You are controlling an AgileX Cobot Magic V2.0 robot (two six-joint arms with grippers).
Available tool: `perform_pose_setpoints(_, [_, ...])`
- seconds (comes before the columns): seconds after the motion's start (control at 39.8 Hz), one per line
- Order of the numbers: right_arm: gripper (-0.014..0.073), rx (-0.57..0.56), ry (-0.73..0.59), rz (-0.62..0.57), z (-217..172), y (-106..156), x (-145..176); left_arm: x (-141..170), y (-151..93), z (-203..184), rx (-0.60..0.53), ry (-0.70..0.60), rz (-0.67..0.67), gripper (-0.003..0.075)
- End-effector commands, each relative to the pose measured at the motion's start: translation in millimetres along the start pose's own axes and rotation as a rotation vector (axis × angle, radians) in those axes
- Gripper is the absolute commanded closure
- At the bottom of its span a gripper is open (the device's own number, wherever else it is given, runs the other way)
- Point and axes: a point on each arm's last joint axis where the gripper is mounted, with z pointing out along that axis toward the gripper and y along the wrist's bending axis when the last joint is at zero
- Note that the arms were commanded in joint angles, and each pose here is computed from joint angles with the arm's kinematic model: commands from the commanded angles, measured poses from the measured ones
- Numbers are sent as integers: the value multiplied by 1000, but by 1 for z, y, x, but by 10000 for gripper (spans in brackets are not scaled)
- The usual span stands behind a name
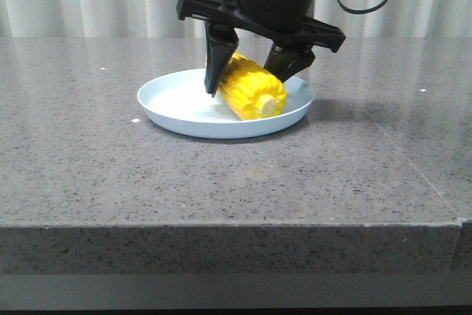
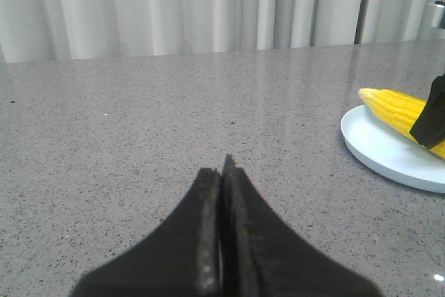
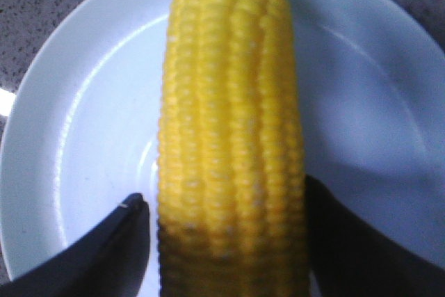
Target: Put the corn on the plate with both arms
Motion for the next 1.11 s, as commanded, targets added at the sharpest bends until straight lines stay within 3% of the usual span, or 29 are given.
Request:
perform_pose_setpoints(0.0, [23,-44,-138,-26,-40,11,-15,-15,0,-4,9,-104,-10,741])
perform_pose_setpoints(0.2, [56,-30,-219,-67,-78,13,-24,-15,0,-4,9,-104,-10,741])
perform_pose_setpoints(0.3, [177,-27,-216,-64,-93,13,-29,-15,0,-4,9,-104,-10,741])
perform_pose_setpoints(0.48, [477,-33,-249,-63,-107,14,-37,-15,0,-4,9,-104,-10,741])
perform_pose_setpoints(0.65, [643,-28,-264,-55,-114,11,-39,-15,0,-4,9,-104,-10,741])
perform_pose_setpoints(0.8, [717,-2,-275,-21,-129,-5,-42,-15,0,-4,9,-104,-10,741])
perform_pose_setpoints(1.08, [711,108,-330,69,-173,-56,-29,-15,0,-4,9,-104,-10,741])
